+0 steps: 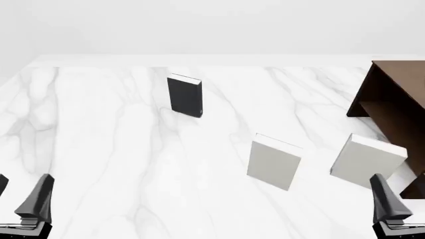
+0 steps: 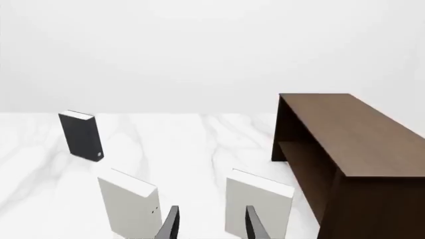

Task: Pick up the book on the left and place it on top of the shelf.

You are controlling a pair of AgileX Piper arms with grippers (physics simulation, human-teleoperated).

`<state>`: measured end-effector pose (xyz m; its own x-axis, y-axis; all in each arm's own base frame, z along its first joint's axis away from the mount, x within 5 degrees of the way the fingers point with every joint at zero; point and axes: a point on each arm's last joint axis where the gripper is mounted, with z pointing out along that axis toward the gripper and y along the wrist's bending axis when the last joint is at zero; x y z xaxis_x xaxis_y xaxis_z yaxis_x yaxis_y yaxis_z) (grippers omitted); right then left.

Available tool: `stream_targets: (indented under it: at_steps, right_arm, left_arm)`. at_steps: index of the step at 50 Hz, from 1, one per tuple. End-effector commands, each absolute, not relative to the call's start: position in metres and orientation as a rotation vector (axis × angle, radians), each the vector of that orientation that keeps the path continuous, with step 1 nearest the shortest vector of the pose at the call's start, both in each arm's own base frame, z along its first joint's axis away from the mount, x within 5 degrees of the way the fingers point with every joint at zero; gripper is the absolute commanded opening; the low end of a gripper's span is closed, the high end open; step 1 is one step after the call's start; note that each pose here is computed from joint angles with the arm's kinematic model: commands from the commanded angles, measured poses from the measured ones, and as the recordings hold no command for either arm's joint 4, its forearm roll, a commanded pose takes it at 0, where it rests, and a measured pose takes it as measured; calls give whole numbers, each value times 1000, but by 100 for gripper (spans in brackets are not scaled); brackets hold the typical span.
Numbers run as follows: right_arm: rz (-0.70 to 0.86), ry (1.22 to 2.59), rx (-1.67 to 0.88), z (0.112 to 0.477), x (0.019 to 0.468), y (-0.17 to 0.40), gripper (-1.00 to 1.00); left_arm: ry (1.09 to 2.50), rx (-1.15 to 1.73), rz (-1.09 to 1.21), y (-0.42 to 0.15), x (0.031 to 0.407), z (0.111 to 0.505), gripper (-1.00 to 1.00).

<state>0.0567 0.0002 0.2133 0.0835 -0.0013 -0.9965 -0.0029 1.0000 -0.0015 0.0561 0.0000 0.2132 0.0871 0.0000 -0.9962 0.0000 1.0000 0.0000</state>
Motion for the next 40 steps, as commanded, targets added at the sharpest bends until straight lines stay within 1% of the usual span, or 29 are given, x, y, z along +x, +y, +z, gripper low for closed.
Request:
stream_targets:
  at_steps: [1,14,21,27,40]
  right_arm:
    - [3,1497,-12,213,58,1,100]
    - [32,1496,-7,217,56,1,100]
    - [96,1462,-13,247,48,3,100]
    - [115,1456,-49,271,40,4,100]
    - [101,1481,-141,295,45,7,100]
  left_arm:
    - [1484,0,0,0,56,213,100]
    - [1484,0,0,0,56,213,100]
    - [1484,0,0,0,56,213,100]
    - [1484,0,0,0,56,213,100]
    - [1484,0,0,0,56,213,100]
